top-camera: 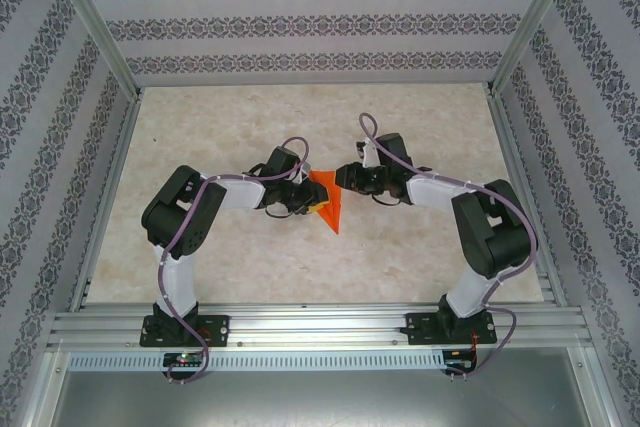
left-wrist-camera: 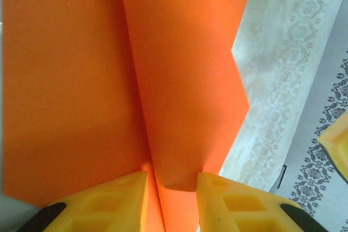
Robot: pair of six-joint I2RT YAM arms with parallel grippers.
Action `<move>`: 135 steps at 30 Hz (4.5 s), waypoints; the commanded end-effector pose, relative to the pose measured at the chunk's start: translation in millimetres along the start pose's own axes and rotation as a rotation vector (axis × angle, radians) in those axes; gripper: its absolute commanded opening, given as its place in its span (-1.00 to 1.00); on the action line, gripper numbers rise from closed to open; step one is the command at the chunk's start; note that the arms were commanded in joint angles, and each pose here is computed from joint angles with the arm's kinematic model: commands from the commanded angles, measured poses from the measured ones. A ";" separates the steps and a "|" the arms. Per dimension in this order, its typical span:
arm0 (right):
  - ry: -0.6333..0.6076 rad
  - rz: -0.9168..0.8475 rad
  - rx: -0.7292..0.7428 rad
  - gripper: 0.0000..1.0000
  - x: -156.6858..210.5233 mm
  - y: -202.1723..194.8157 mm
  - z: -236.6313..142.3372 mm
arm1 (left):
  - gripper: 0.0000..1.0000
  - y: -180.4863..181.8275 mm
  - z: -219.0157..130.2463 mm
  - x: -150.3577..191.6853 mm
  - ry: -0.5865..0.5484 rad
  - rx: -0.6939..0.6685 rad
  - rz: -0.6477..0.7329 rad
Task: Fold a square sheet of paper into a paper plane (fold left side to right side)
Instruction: Fourth fold the wing at the center of the table.
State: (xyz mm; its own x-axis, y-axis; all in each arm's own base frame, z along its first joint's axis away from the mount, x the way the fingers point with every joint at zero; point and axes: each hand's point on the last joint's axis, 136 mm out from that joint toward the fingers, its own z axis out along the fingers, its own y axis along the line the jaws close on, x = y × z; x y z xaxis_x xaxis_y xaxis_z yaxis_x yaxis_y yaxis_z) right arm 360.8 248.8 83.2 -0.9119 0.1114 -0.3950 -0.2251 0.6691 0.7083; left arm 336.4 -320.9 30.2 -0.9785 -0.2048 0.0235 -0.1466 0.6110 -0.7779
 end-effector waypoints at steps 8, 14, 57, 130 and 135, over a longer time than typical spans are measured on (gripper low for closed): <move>0.038 0.041 -0.067 -0.35 -3.0 -2.4 23.6 | -0.38 23.5 7.0 7.4 0.012 -0.082 -0.013; 0.056 0.055 -0.076 -0.37 1.5 -6.3 30.2 | -0.38 24.0 7.0 7.6 0.012 -0.083 -0.014; 0.060 0.078 0.021 -1.00 7.3 -35.1 28.4 | -0.38 25.8 7.5 8.7 0.020 -0.091 -0.010; 0.155 0.096 0.163 -1.00 34.4 -67.2 40.3 | -0.38 17.5 3.7 8.7 0.018 -0.069 0.007; 0.190 0.088 0.211 -1.00 41.1 -75.2 39.1 | -0.36 -3.0 -8.3 6.7 0.008 -0.036 0.043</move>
State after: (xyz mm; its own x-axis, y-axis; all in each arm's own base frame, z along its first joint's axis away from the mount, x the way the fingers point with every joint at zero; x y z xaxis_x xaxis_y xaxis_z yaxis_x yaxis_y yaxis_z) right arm 366.4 240.1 15.1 -0.9637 0.0888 -0.2517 -0.1038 0.7441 0.6600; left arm 335.0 -320.7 31.0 -0.9820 -0.1887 0.0105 -0.1267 0.6163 -0.7773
